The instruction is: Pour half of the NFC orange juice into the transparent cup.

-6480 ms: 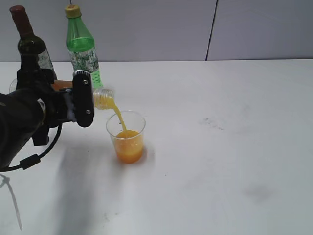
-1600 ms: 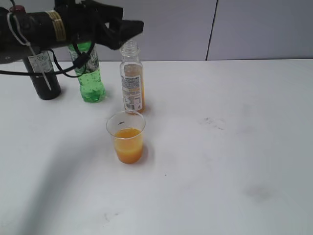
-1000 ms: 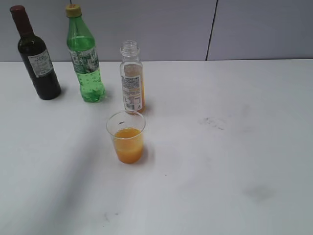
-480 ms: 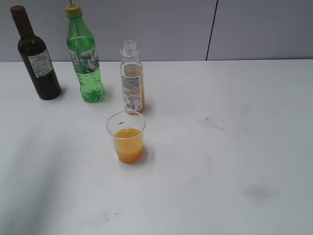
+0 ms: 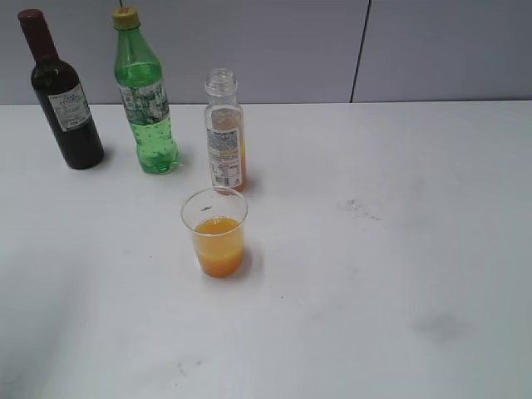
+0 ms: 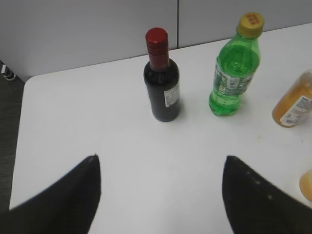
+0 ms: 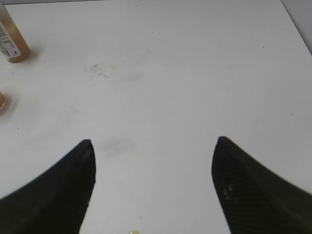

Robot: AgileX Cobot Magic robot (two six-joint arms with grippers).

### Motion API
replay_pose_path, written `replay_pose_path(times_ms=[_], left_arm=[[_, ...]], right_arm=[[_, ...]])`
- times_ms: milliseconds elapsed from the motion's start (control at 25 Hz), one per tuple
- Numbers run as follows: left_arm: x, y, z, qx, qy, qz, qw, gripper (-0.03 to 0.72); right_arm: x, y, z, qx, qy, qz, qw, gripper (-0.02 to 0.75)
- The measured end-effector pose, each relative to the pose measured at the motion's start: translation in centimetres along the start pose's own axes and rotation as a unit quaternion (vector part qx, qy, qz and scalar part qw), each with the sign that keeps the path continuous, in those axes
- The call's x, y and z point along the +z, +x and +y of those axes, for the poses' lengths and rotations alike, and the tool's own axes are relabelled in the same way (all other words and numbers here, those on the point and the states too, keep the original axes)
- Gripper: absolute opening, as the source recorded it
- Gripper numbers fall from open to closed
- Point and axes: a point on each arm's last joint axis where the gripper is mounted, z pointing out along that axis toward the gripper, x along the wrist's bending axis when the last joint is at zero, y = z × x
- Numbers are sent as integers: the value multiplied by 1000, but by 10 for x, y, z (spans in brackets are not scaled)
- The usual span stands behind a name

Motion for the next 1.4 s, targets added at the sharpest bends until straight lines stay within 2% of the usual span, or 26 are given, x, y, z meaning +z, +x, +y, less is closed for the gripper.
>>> replay_pose_path(times_ms=[160,400,560,720,960,1200,1400], left_arm=[[-8,-6,-26,-16,10,-2,1000,590],[-20,-17,-107,-34,24,56,998,589],[-31,-28,-157,-56,2,75,996,589],[-39,-36,-196,-57,-28,94,994,589],[-59,-50,-233,-78,-111,95,986,589],[-76,-56,-248,-81,-177,103,975,589],[-75,-57,-256,-85,-141,101,981,587]], right_arm=[[0,0,0,0,0,0,1000,572],[0,0,0,0,0,0,1000,572],[0,0,0,0,0,0,1000,572],[0,0,0,-1,0,0,1000,572],[0,0,0,0,0,0,1000,572],[0,0,0,0,0,0,1000,572],[0,0,0,0,0,0,1000,572]])
